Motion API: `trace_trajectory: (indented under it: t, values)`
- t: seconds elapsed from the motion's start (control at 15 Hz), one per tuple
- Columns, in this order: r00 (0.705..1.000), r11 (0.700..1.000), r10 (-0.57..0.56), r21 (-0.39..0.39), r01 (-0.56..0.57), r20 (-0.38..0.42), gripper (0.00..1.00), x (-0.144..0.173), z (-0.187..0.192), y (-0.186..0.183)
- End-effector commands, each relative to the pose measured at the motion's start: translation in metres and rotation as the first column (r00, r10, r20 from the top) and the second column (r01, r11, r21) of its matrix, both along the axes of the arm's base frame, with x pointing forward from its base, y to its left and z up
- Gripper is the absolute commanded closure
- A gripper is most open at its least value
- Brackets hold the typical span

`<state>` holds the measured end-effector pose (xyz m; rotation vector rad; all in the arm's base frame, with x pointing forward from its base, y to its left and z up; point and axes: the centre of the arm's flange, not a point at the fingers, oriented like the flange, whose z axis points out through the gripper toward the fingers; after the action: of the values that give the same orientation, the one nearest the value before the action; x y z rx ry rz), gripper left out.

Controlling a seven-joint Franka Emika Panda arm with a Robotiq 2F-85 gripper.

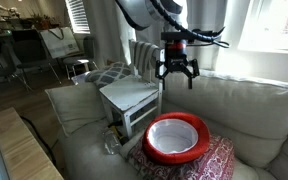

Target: Put the hats on the seat of the chair then on the sofa

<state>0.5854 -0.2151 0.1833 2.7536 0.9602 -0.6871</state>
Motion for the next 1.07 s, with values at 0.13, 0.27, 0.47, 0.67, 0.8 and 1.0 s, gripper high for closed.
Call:
trace_trajectory:
  t: [0.13, 0.27, 0.47, 0.67, 0.8, 1.0]
  values:
    - [0.980, 0.973, -0.186, 0.153, 0.174, 0.067, 0.00, -0.014, 0.089, -0.027]
    - [0.968, 0.965, -0.222, 0.171, 0.200, 0.121, 0.00, -0.015, 0.116, -0.028]
    - [0.950, 0.964, -0.239, 0.167, 0.207, 0.199, 0.00, -0.016, 0.152, -0.023]
    - [0.936, 0.969, -0.234, 0.138, 0.203, 0.262, 0.00, -0.019, 0.182, -0.015]
    - [0.927, 0.969, -0.239, 0.124, 0.212, 0.289, 0.00, -0.021, 0.198, -0.009]
    - [0.936, 0.972, -0.224, 0.136, 0.194, 0.271, 0.00, -0.004, 0.199, -0.018]
